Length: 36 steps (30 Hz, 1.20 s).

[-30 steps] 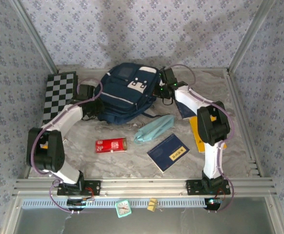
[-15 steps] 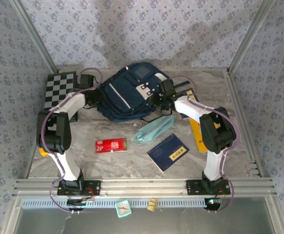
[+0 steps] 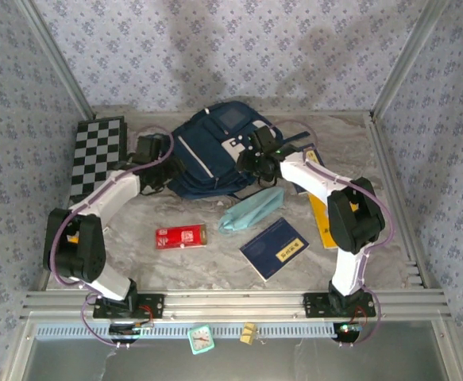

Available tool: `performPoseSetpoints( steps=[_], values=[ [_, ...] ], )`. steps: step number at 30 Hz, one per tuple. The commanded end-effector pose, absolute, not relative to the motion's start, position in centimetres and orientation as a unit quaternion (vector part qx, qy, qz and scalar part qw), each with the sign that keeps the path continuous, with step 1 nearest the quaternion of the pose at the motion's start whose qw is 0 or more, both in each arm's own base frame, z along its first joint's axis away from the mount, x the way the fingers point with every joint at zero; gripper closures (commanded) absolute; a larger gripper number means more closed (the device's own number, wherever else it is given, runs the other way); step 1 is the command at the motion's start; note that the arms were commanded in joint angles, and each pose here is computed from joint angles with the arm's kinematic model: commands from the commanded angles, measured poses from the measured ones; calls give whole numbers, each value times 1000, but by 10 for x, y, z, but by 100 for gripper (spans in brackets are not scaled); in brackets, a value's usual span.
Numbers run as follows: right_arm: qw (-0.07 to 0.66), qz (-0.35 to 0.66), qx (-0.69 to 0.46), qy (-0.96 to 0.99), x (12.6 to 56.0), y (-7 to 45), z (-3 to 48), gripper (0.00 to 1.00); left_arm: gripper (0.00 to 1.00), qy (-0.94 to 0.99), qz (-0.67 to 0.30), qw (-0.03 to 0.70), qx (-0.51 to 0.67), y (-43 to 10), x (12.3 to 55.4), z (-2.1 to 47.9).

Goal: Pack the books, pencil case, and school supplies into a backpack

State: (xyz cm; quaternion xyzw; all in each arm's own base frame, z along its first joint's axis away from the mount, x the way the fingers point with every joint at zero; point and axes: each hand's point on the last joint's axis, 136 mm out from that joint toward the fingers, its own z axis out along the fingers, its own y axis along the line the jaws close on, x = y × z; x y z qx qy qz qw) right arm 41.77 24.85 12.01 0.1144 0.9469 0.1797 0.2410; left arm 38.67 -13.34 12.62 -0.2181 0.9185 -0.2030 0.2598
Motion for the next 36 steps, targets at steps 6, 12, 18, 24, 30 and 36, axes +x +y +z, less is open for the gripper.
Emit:
performPoseSetpoints(
  steps=[6,12,18,24,30,36],
  values=[
    [189,141,163,958,425,234,76,30,40,916,-227,257,-210,-190,369,117],
    [190,174,163,952,455,241,56,38,41,916,-218,256,-219,-210,353,98],
    [236,199,156,939,471,246,74,79,42,918,-208,252,-225,-214,353,80],
    [266,233,148,924,479,246,104,100,40,915,-197,268,-227,-215,369,74],
    [271,284,171,904,473,248,139,100,40,900,-190,317,-231,-206,404,91],
    [269,354,204,872,469,265,177,100,40,881,-201,361,-231,-191,439,126]
  ],
)
